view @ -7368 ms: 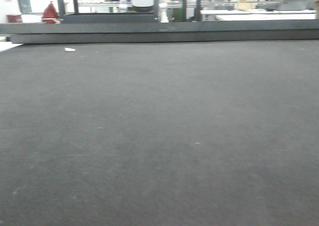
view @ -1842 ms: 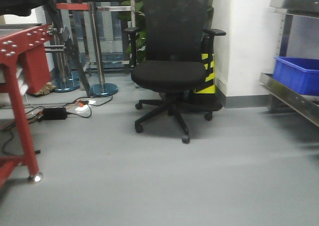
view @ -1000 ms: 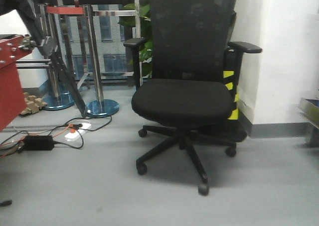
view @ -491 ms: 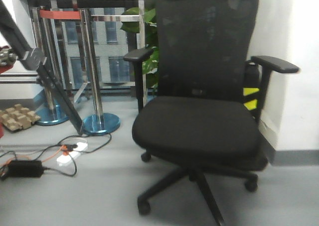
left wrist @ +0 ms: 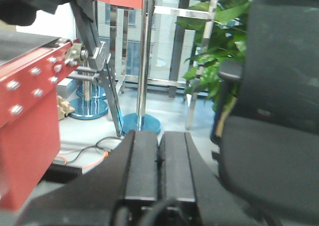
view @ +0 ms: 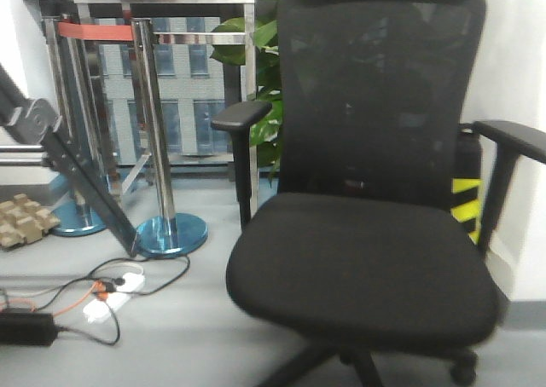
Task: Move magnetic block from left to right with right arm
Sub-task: 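Drive the base toward the black office chair holding the cube, then turn the base toward the carpeted area with cardboard boxes, then stop the base in front of the grey crate, cube held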
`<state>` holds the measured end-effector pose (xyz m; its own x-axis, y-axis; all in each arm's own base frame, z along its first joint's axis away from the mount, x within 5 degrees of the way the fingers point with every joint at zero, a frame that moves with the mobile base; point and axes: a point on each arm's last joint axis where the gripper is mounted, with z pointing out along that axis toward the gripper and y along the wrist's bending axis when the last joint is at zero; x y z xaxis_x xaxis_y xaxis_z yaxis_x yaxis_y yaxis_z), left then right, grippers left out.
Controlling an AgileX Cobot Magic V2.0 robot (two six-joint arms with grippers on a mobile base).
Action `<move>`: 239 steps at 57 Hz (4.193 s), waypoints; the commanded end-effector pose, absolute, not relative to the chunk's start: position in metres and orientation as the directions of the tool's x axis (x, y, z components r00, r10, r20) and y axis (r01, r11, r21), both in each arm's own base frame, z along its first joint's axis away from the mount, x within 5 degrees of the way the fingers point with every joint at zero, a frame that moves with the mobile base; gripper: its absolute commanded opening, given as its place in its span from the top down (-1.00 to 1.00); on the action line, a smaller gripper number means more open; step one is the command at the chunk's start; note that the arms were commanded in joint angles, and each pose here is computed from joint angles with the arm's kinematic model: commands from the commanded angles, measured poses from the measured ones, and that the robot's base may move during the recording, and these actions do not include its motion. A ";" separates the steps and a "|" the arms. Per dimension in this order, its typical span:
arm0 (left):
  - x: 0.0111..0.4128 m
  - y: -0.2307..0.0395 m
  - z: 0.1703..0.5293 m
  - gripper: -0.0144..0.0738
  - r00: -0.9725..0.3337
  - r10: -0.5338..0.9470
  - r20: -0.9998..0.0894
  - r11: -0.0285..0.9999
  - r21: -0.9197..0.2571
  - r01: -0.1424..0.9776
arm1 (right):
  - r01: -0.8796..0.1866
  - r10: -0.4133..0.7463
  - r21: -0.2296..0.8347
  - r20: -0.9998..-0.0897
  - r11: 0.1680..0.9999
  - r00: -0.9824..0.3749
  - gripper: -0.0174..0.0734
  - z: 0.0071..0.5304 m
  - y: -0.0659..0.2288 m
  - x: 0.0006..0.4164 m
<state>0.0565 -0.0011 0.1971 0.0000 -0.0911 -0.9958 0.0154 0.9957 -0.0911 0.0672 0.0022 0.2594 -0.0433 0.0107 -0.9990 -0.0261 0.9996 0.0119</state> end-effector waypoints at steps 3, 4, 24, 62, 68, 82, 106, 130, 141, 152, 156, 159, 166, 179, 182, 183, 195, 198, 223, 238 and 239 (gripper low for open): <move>0.056 0.000 0.202 0.96 0.080 -0.103 -0.992 0.995 -0.102 0.015 | -0.010 -0.002 -0.003 -0.997 1.000 0.072 -0.13 0.278 0.001 0.067; 0.056 0.000 0.202 0.96 0.080 -0.103 -0.992 0.995 -0.102 0.015 | -0.010 -0.002 -0.003 -0.997 1.000 0.072 -0.13 0.278 0.001 0.067; 0.056 0.000 0.202 0.96 0.080 -0.103 -0.992 0.995 -0.102 0.015 | -0.010 -0.002 -0.003 -0.997 1.000 0.072 -0.13 0.278 0.001 0.067; 0.056 0.000 0.202 0.96 0.080 -0.103 -0.992 0.995 -0.102 0.015 | -0.010 -0.002 -0.003 -0.997 1.000 0.072 -0.13 0.278 0.001 0.067; 0.056 0.000 0.202 0.96 0.080 -0.103 -0.992 0.995 -0.102 0.015 | -0.010 -0.002 -0.003 -0.997 1.000 0.072 -0.13 0.278 0.001 0.067; 0.056 0.000 0.202 0.96 0.080 -0.103 -0.992 0.995 -0.102 0.015 | -0.010 -0.002 -0.003 -0.997 1.000 0.072 -0.13 0.278 0.001 0.067; 0.056 0.000 0.202 0.96 0.080 -0.103 -0.992 0.995 -0.102 0.015 | -0.010 -0.002 -0.003 -0.997 1.000 0.072 -0.13 0.278 0.001 0.067; 0.056 0.000 0.202 0.96 0.080 -0.103 -0.992 0.995 -0.102 0.015 | -0.010 -0.002 -0.003 -0.997 1.000 0.072 -0.13 0.278 0.001 0.067; 0.056 0.000 0.202 0.96 0.080 -0.103 -0.992 0.995 -0.102 0.015 | -0.010 -0.002 -0.003 -0.997 1.000 0.072 -0.13 0.278 0.001 0.067; 0.056 0.000 0.202 0.96 0.080 -0.103 -0.992 0.995 -0.102 0.015 | -0.010 -0.002 -0.003 -0.997 1.000 0.072 -0.13 0.278 0.001 0.067; 0.056 0.000 0.202 0.96 0.080 -0.103 -0.992 0.995 -0.102 0.015 | -0.010 -0.002 -0.003 -0.997 1.000 0.072 -0.13 0.278 0.001 0.067; 0.056 0.000 0.202 0.96 0.080 -0.103 -0.992 0.995 -0.102 0.015 | -0.010 -0.002 -0.003 -0.997 1.000 0.072 -0.13 0.278 0.001 0.067; 0.056 0.000 0.202 0.96 0.080 -0.103 -0.992 0.995 -0.102 0.015 | -0.010 -0.002 -0.003 -0.997 1.000 0.072 -0.13 0.278 0.001 0.067; 0.056 0.000 0.202 0.96 0.080 -0.103 -0.992 0.995 -0.102 0.015 | -0.010 -0.002 -0.003 -0.997 1.000 0.072 -0.13 0.278 0.001 0.067; 0.056 0.000 0.202 0.96 0.080 -0.103 -0.992 0.995 -0.102 0.015 | -0.010 -0.002 -0.003 -0.997 1.000 0.072 -0.13 0.278 0.001 0.067; 0.056 0.000 0.202 0.96 0.080 -0.103 -0.992 0.995 -0.102 0.015 | -0.010 -0.002 -0.003 -0.997 1.000 0.072 -0.13 0.278 0.001 0.067; 0.056 0.000 0.202 0.96 0.080 -0.103 -0.992 0.995 -0.102 0.015 | -0.010 -0.002 -0.003 -0.997 1.000 0.072 -0.13 0.278 0.001 0.067; 0.056 0.000 0.202 0.96 0.080 -0.103 -0.992 0.995 -0.102 0.015 | -0.010 -0.002 -0.003 -0.997 1.000 0.072 -0.13 0.278 0.001 0.067; 0.056 0.000 0.202 0.96 0.080 -0.103 -0.992 0.995 -0.102 0.015 | -0.010 -0.002 -0.003 -0.997 1.000 0.072 -0.13 0.278 0.001 0.067; 0.056 0.000 0.202 0.96 0.080 -0.103 -0.992 0.995 -0.102 0.015 | -0.010 -0.002 -0.003 -0.997 1.000 0.072 -0.13 0.278 0.001 0.067; 0.056 0.000 0.202 0.96 0.080 -0.103 -0.992 0.995 -0.102 0.015 | -0.010 -0.002 -0.003 -0.997 1.000 0.072 -0.13 0.278 0.001 0.067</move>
